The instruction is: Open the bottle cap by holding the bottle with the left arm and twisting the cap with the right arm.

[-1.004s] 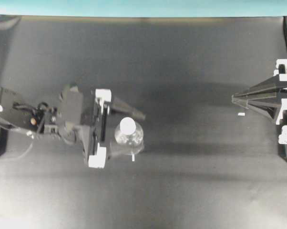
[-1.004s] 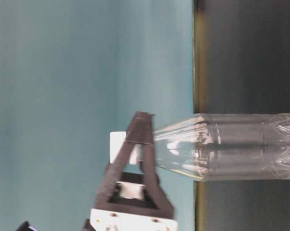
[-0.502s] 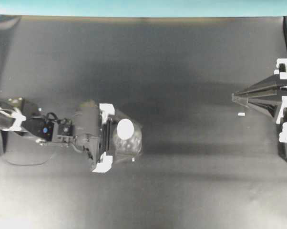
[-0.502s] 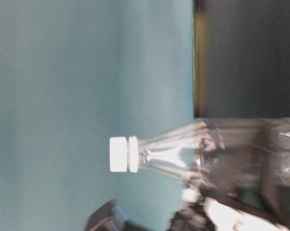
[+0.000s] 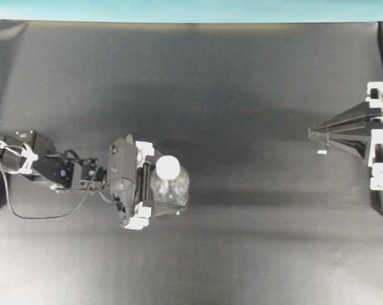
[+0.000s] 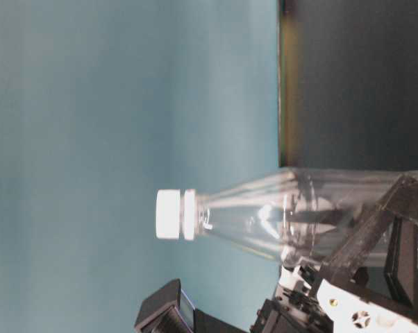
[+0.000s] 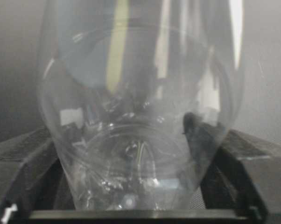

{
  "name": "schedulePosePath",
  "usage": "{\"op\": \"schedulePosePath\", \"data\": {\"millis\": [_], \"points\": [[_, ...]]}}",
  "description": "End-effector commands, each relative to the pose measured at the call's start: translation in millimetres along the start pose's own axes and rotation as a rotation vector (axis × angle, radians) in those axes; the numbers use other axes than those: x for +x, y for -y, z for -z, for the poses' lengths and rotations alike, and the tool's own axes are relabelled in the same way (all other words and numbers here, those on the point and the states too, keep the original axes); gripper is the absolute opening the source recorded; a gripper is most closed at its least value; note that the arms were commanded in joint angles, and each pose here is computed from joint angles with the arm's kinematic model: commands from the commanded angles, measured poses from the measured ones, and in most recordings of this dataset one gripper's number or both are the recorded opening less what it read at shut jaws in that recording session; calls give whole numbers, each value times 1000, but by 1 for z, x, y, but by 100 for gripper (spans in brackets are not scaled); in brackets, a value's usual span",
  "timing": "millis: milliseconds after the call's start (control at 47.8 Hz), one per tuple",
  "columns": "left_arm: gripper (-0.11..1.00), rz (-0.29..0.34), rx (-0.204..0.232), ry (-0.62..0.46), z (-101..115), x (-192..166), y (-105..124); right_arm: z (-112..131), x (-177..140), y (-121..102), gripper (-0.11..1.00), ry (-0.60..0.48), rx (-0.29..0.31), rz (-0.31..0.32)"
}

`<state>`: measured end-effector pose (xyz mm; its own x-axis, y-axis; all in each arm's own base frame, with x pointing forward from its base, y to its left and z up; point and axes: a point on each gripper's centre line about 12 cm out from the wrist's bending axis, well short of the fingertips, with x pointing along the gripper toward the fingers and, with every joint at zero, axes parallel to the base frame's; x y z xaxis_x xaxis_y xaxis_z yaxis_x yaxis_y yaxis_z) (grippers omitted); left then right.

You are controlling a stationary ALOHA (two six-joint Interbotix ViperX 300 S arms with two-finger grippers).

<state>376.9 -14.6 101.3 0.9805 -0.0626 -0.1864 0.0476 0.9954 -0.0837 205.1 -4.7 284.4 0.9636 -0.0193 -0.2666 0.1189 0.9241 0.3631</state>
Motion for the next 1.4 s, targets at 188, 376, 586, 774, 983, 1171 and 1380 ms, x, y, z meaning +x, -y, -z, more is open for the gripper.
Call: {"op": "schedulePosePath", "data": {"millis": [188, 376, 586, 774, 983, 1171, 1380], "points": [[80, 20, 63, -24, -2, 6, 8, -27, 16, -21, 0, -223, 4, 45], [80, 18, 66, -63, 3, 6, 8, -51, 46, -42, 28, -397, -11, 74], [80, 15, 65, -67, 3, 6, 7, -79, 103, -70, 81, -594, -35, 117], [80, 14, 63, -84, 5, 6, 7, -107, 154, -87, 79, -712, -28, 166], [80, 17, 64, -92, 5, 6, 8, -129, 204, -102, 79, -792, 32, 226], [80, 16, 61, -85, 4, 8, 8, -119, 226, -101, 78, -885, 100, 310], [80, 18, 60, -84, 3, 8, 9, -100, 246, -93, 78, -890, 258, 413]]}}
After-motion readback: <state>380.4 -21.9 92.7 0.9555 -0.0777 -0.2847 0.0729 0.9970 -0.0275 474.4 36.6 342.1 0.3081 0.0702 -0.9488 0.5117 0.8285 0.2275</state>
